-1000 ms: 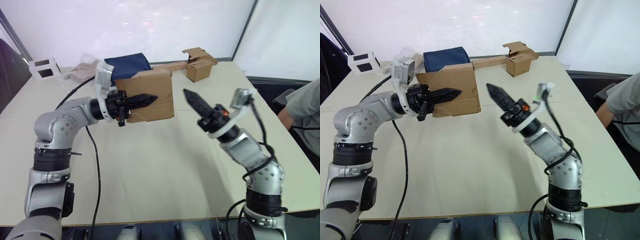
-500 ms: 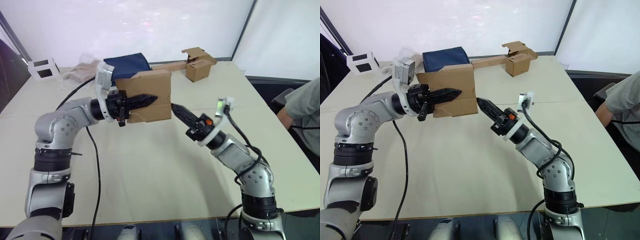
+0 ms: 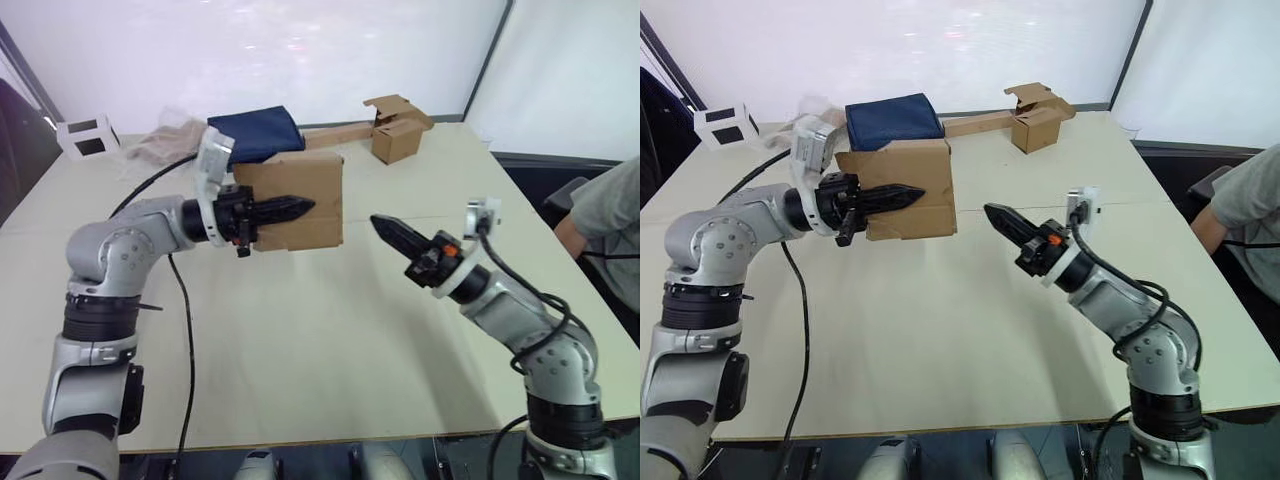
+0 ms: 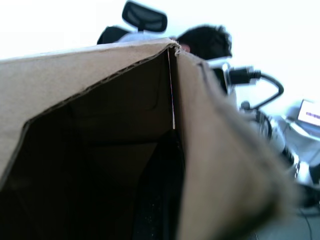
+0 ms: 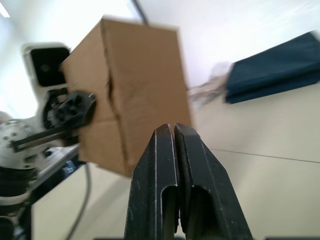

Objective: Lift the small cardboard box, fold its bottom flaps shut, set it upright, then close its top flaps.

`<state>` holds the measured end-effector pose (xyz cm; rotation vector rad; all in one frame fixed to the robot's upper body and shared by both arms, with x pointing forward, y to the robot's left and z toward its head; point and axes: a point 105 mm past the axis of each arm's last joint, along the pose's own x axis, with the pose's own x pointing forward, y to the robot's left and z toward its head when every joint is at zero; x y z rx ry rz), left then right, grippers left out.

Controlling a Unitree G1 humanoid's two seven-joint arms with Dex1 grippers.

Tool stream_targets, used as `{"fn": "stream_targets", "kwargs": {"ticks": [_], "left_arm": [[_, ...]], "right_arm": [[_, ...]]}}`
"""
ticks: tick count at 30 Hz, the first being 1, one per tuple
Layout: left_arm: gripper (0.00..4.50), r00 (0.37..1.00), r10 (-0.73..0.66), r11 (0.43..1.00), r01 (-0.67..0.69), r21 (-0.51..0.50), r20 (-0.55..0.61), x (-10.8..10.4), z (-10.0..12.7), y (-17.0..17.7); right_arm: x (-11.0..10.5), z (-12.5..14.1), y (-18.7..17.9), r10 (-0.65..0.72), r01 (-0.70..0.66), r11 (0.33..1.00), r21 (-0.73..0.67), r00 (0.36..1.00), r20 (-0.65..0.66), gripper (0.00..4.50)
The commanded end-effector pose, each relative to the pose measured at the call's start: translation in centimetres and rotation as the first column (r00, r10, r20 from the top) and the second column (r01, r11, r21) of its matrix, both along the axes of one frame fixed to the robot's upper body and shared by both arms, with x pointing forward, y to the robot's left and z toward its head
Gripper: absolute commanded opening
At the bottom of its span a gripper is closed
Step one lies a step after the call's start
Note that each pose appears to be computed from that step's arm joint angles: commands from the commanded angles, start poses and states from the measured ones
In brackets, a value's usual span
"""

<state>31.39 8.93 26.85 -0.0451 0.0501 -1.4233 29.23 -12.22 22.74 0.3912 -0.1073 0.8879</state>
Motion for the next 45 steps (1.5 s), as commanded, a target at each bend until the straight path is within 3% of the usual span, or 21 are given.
{"fn": "stream_targets", "kwargs": {"ticks": [1,5,10,15,17,18,21,24,30,32,35,36,38,41,45], "left_arm": [[0.00,0.993,-0.010,0.961,-0.024,0.277,0.120,0.8,-0.7,-0.6],[0.00,0.976,-0.161,0.840,0.056,0.540,0.149,0.7,-2.4,-0.9],[0.00,0.926,-0.323,0.543,0.012,0.840,0.195,2.8,-5.1,0.1],[0.00,0.870,-0.476,0.302,0.026,0.953,0.127,3.8,-7.1,0.3],[0.00,0.851,-0.511,0.253,0.014,0.967,0.121,4.1,-7.2,-0.2],[0.00,0.847,-0.518,0.254,0.023,0.967,0.116,4.1,-7.1,-0.8],[0.64,0.860,-0.499,0.294,0.055,0.954,0.104,3.8,-6.3,-2.8],[1.76,0.856,-0.510,0.288,0.072,0.955,0.089,3.2,-6.1,-3.2],[4.20,0.904,-0.421,0.387,0.105,0.916,0.074,2.0,-3.1,-4.4],[4.43,0.918,-0.378,0.466,0.076,0.881,0.121,2.4,-1.2,-3.4],[4.43,0.946,-0.290,0.603,0.063,0.795,0.145,3.3,0.8,-1.9],[4.22,0.948,-0.277,0.650,0.064,0.758,0.158,3.5,1.2,-1.4],[3.68,0.956,-0.228,0.733,0.043,0.679,0.185,4.1,2.0,-0.3],[2.49,0.966,-0.152,0.863,0.027,0.505,0.209,4.6,2.8,1.3],[0.99,0.974,0.001,0.910,-0.095,0.404,0.226,5.7,0.9,4.1]], "right_arm": [[-1.1,0.9,-1.8,-0.028,0.034,0.995,-0.092,0.997,0.070,0.06],[-1.0,0.6,-2.7,-0.055,0.064,0.987,-0.147,0.997,0.059,0.06],[-1.0,0.5,-2.6,-0.050,0.060,0.985,-0.164,0.997,0.066,0.06],[-1.1,-0.1,-1.8,-0.050,0.060,0.984,-0.168,0.997,0.063,0.06],[-1.2,-0.2,-1.7,-0.052,0.062,0.985,-0.161,0.997,0.063,0.06],[-1.2,-0.2,-1.6,-0.055,0.064,0.985,-0.157,0.996,0.064,0.06],[-1.1,-0.4,-1.7,-0.070,0.079,0.986,-0.150,0.996,0.063,0.00],[-1.1,-0.5,-1.7,-0.076,0.084,0.986,-0.147,0.995,0.061,0.00],[-0.9,-0.7,-1.6,-0.076,0.085,0.985,-0.150,0.995,0.062,0.00],[-0.8,-0.8,-1.2,-0.070,0.080,0.983,-0.167,0.995,0.066,0.00],[0.0,-1.5,-0.6,-0.086,0.103,0.967,-0.234,0.993,0.084,0.00],[0.3,-1.8,-0.4,-0.092,0.112,0.961,-0.253,0.992,0.089,0.00],[1.1,-2.1,0.0,-0.113,0.140,0.947,-0.288,0.988,0.105,0.00],[2.0,-2.8,0.8,-0.115,0.148,0.931,-0.334,0.986,0.118,0.00],[3.1,-3.8,1.7,-0.120,0.155,0.901,-0.406,0.986,0.111,0.00]]}}
